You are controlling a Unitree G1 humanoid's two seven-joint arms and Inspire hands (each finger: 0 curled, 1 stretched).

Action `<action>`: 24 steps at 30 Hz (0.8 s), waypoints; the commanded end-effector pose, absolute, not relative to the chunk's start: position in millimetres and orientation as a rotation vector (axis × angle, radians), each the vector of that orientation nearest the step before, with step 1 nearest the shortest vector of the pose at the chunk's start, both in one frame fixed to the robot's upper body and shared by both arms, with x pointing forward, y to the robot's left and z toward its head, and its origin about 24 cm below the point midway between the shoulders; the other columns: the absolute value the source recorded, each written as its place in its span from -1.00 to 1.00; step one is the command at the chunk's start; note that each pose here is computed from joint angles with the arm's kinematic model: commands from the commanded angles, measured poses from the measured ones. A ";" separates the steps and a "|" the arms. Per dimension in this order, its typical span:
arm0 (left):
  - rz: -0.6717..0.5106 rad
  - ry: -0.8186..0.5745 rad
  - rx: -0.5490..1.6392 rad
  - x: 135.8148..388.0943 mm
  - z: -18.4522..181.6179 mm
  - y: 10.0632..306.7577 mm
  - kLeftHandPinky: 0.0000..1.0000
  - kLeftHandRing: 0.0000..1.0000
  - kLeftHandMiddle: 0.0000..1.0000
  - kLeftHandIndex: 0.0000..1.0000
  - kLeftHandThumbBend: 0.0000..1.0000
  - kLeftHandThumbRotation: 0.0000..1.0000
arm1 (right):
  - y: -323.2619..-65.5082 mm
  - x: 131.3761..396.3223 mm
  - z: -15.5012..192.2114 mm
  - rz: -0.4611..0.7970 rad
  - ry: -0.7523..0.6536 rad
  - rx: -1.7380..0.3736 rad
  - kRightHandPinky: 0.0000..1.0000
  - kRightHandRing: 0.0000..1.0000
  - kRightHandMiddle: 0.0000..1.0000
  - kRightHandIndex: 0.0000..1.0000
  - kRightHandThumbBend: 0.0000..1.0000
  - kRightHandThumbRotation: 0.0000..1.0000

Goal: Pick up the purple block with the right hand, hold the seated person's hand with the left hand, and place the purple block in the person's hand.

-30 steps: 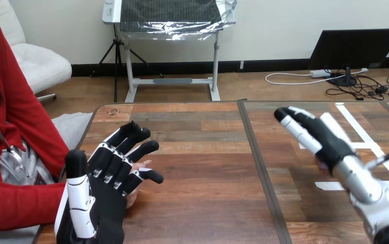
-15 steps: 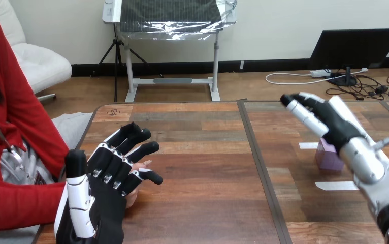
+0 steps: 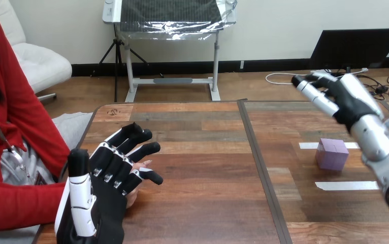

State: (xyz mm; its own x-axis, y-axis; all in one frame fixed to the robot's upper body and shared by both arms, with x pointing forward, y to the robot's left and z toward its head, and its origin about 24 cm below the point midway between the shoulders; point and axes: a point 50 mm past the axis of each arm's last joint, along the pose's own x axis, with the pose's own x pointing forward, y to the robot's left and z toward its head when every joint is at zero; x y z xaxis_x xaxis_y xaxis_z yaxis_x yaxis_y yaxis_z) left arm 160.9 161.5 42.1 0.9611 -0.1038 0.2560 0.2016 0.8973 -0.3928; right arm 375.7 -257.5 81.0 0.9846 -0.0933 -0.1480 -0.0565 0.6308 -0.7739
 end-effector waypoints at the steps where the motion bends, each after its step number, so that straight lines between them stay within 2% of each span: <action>1: -0.155 -0.350 -0.444 175.5 61.4 159.7 -0.15 0.42 0.49 0.41 0.33 0.89 | -260.0 394.1 130.4 -0.092 0.077 -0.969 0.47 0.70 0.77 0.76 0.15 1.00; 14: -0.155 -0.357 -0.439 174.3 61.8 161.0 -0.15 0.42 0.49 0.40 0.30 0.91 | -266.4 389.9 114.9 -0.058 0.212 -1.131 0.43 0.67 0.74 0.71 0.35 1.00; 24: -0.160 -0.361 -0.443 173.7 62.1 162.6 -0.16 0.42 0.48 0.40 0.26 0.92 | -267.8 385.3 100.8 -0.007 0.294 -1.145 0.50 0.72 0.78 0.76 0.50 1.00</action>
State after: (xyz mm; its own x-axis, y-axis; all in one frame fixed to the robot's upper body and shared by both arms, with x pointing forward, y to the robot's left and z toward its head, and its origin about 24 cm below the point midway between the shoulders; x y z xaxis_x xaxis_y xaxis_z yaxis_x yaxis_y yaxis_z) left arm 163.9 167.0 45.3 0.9571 -0.0909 0.2750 0.1938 0.9067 -0.3746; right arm 379.2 -271.7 89.7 0.9565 -0.1701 -0.2369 -0.1435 0.4326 -0.8901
